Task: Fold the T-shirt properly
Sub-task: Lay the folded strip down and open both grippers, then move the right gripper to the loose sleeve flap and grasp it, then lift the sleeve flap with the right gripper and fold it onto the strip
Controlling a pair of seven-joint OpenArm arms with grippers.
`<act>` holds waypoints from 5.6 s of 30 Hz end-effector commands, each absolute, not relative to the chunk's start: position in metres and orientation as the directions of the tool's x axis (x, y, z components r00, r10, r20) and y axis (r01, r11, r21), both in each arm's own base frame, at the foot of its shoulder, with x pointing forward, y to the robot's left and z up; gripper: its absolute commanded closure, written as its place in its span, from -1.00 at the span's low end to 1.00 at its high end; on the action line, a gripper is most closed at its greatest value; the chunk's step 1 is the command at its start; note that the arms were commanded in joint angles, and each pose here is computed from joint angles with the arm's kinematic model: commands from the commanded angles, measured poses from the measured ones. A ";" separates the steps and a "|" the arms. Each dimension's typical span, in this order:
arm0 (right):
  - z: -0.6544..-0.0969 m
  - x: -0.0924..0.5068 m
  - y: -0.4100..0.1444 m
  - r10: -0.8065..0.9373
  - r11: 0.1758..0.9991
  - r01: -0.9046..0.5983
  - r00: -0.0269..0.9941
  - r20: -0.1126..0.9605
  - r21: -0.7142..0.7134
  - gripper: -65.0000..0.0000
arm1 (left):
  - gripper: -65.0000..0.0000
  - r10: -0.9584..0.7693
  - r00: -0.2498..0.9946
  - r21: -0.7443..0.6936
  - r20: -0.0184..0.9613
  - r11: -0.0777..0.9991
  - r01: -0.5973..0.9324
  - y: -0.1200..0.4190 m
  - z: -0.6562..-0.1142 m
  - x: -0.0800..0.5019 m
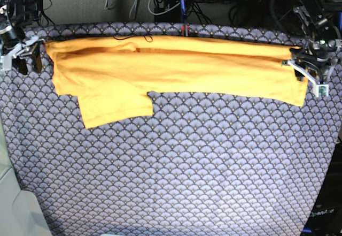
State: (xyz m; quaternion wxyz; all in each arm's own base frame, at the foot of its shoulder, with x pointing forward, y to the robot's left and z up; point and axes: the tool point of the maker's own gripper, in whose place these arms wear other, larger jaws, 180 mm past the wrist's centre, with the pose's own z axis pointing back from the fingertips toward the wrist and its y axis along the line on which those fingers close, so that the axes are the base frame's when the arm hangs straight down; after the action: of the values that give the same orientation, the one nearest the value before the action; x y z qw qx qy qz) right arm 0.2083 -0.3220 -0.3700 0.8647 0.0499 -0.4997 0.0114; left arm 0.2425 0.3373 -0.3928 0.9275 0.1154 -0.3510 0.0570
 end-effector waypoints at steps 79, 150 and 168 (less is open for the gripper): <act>-0.394 0.411 -0.207 0.427 0.854 -0.504 0.537 0.727 -0.128 0.02 | -0.31 0.071 0.706 0.161 0.704 0.953 -0.257 0.356 -0.380 0.233; -0.346 0.209 -0.145 0.450 0.693 -0.700 0.231 0.863 -0.174 1.00 | -0.31 0.074 0.727 0.167 0.683 0.953 -0.254 0.358 -0.386 0.226; -0.377 0.212 -0.166 0.491 0.723 -0.663 0.297 0.819 -0.194 1.00 | -0.31 0.026 0.773 0.252 0.633 0.938 -0.238 0.365 -0.389 0.218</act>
State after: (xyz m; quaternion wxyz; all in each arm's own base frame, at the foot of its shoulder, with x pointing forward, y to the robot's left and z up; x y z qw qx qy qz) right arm 0.2070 -0.1687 -0.3878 0.8111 0.0862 -0.4505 0.3629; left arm 0.2093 0.3581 -0.4028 0.9367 0.1491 -0.3076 0.0763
